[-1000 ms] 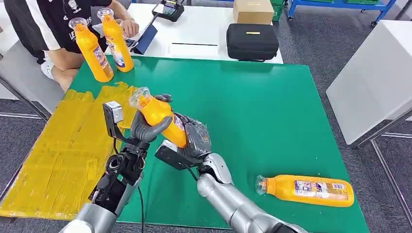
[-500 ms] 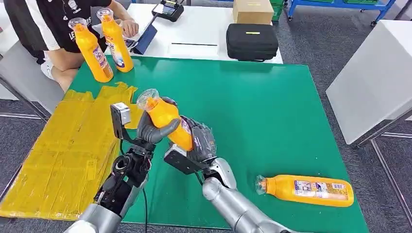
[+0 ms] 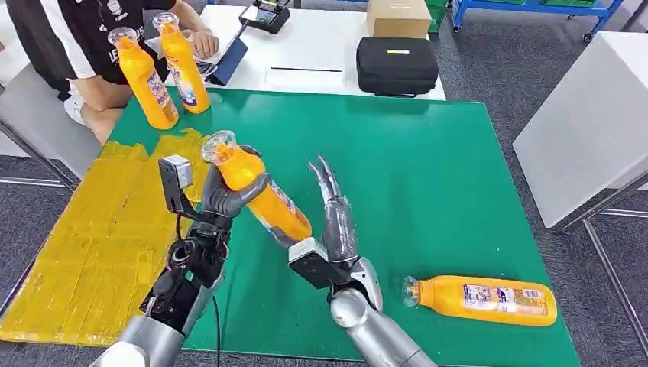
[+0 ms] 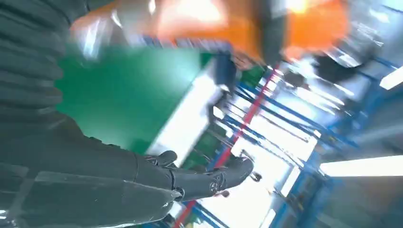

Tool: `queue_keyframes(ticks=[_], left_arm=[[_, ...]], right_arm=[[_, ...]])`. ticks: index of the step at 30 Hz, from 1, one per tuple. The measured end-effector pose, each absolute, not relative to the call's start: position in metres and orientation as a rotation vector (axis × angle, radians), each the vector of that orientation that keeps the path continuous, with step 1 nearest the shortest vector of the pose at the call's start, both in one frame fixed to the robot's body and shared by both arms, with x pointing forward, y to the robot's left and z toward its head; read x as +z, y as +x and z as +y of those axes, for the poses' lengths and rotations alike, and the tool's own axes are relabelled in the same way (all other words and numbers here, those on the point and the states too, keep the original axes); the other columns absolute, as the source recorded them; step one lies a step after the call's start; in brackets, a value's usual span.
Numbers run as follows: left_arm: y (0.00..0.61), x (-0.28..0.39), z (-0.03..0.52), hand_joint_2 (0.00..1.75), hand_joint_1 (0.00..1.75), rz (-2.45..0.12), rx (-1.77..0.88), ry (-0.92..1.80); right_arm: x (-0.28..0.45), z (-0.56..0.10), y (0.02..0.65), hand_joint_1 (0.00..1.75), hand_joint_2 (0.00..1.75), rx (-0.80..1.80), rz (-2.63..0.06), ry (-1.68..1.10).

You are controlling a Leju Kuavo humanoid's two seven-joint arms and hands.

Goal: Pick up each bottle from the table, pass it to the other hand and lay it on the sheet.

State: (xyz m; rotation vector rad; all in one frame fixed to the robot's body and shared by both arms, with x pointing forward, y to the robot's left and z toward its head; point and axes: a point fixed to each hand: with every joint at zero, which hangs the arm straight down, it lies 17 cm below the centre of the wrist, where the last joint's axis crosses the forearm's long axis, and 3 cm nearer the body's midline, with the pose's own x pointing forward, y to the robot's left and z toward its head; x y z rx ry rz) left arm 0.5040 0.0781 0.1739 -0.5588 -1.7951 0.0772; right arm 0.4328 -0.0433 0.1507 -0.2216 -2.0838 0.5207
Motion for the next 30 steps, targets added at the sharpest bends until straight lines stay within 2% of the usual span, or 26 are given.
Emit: queue_keyframes(ticks=[4,12,15,18,28,30], left_arm=[[0.512,0.172,0.099,1.75,1.75,-1.84,0.08,-0.413],[0.52,0.191,0.163,1.75,1.75,-2.034,-0.032,0.21],[0.516,0.203,0.176,1.75,1.75,-2.097,-0.164,0.507],[0.511,0.211,0.173,1.75,1.75,-2.125,-0.433,0.812],[0.513,0.205,0.194,1.75,1.75,-2.077,-0.434,0.883],[0.511,0.206,0.184,1.75,1.75,-2.075,-0.525,0.94]], right_arm=[[0.17,-0.052,0.424,0.0,1.75,0.475,-2.125,-0.212],[0.197,-0.068,0.409,0.0,1.75,0.347,-2.154,-0.056],[0.206,-0.076,0.406,0.0,1.75,0.323,-2.182,-0.063],[0.214,-0.086,0.403,0.0,1.75,0.317,-2.213,-0.123],[0.223,-0.095,0.401,0.0,1.75,0.305,-2.238,-0.147],[0.222,-0.096,0.402,0.0,1.75,0.304,-2.227,-0.144]])
